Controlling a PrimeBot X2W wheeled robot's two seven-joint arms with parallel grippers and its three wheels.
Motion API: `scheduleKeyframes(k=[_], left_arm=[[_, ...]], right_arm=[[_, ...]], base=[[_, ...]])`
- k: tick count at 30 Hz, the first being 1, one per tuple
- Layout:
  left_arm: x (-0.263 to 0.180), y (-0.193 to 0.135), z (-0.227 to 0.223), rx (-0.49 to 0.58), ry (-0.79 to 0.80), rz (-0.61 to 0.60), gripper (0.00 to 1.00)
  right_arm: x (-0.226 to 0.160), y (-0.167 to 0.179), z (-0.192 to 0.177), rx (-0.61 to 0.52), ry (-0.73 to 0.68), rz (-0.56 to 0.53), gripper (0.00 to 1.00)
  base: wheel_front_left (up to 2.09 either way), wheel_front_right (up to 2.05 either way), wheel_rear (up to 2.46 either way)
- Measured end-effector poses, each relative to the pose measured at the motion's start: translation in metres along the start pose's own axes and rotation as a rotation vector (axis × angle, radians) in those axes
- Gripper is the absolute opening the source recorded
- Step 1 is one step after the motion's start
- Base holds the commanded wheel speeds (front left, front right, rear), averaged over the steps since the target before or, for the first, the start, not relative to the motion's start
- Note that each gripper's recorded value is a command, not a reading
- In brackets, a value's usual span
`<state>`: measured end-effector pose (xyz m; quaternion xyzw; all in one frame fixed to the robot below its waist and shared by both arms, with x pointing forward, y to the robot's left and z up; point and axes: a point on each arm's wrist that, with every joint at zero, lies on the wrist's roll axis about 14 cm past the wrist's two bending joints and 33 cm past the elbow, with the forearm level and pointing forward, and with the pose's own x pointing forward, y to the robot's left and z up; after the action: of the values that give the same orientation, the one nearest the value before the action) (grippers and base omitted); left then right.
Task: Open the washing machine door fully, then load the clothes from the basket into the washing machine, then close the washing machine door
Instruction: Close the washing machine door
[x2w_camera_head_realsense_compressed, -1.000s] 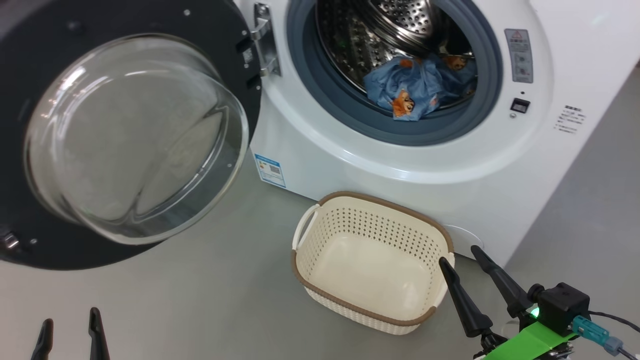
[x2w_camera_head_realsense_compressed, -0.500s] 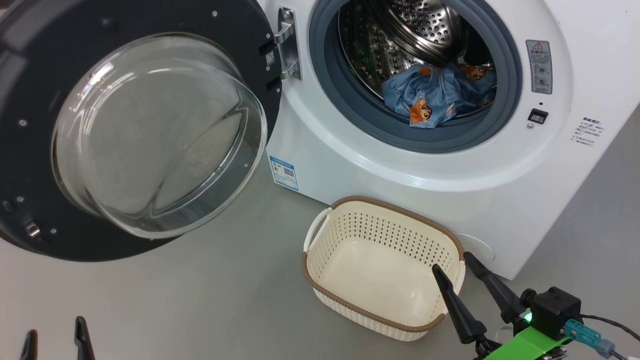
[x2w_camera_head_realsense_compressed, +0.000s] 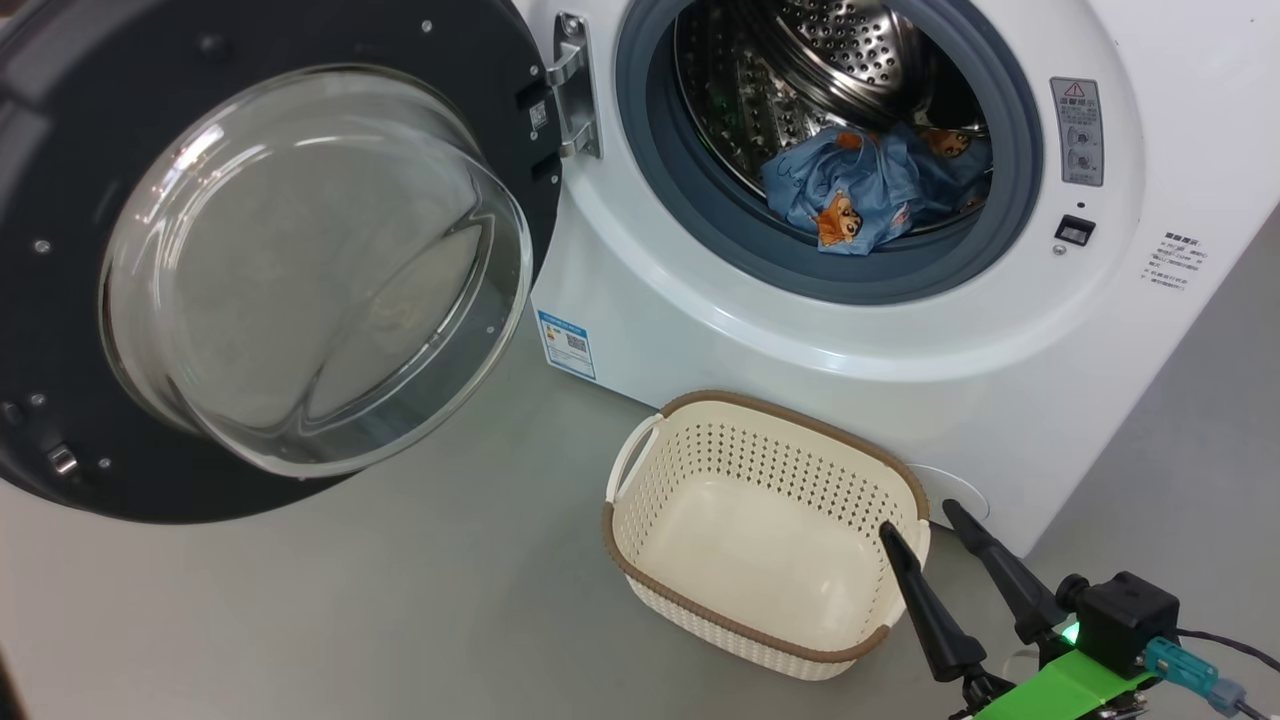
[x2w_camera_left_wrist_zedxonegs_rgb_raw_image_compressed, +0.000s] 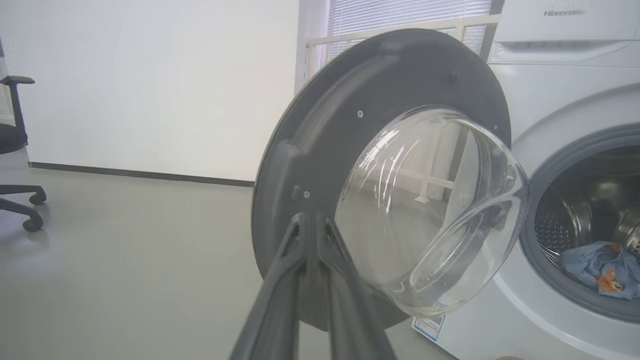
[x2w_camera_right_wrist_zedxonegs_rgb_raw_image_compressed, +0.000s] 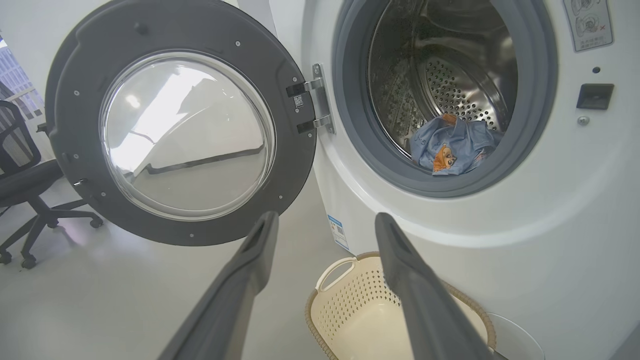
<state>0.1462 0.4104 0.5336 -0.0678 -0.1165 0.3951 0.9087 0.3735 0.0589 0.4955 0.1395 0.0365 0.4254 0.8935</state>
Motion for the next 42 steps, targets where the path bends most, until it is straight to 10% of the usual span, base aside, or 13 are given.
scheduleKeyframes(k=[19, 42], left_arm=[[0.135, 0.028, 0.127, -0.212, -0.227, -0.041, 0.0], [0.211, 0.018, 0.064, -0.415, 0.23, 0.058, 0.0]], right_arm=[[-0.007, -0.023, -0.005, 0.029, -0.004, -0.069, 1.0], [-0.012, -0.066, -0.031, 0.038, 0.05, -0.13, 1.0]], base=[[0.0, 0.0, 0.0], [0.0, 0.0, 0.0]])
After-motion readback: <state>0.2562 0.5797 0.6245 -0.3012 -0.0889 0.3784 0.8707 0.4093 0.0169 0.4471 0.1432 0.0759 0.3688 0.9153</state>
